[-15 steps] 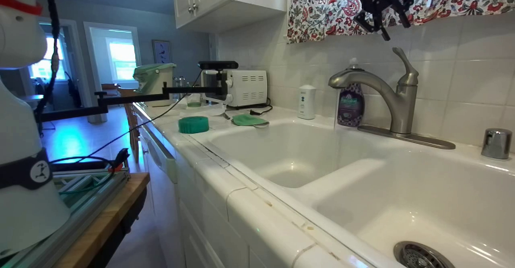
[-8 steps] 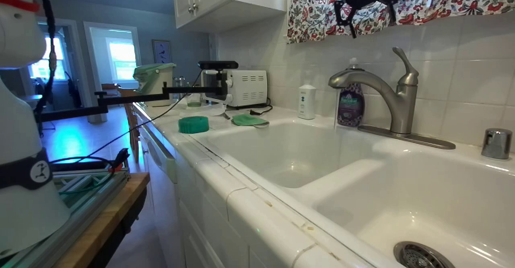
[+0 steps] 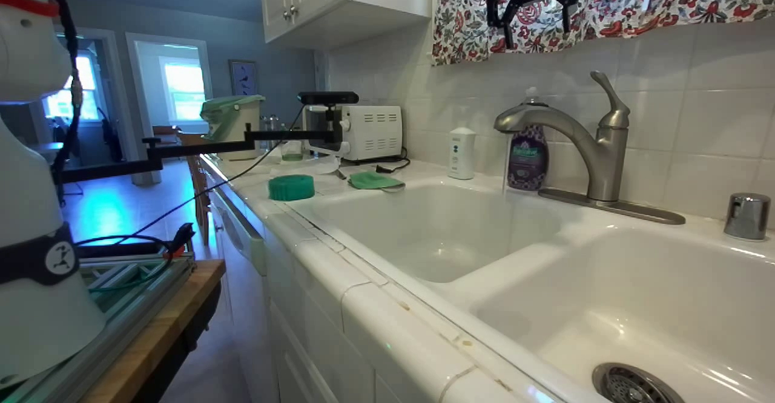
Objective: Open the tap
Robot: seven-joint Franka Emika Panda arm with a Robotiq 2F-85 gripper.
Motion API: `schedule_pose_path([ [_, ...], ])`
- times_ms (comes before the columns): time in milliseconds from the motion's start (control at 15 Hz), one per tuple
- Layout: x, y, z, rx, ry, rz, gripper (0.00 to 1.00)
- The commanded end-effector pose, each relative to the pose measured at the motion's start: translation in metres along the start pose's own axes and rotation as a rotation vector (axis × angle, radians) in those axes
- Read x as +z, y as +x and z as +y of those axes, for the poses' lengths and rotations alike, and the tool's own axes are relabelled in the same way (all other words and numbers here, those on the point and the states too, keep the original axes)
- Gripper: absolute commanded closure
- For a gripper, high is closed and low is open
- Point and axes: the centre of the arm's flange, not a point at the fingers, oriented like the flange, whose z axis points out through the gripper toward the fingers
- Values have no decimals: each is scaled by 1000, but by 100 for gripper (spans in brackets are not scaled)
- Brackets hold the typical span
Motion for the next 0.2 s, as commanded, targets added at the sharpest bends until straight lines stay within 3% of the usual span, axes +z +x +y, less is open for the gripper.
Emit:
schedule_pose_path([
  [0,0,0,0,-1,0,0,0],
  [133,1,0,0,-1,1,-1,0],
])
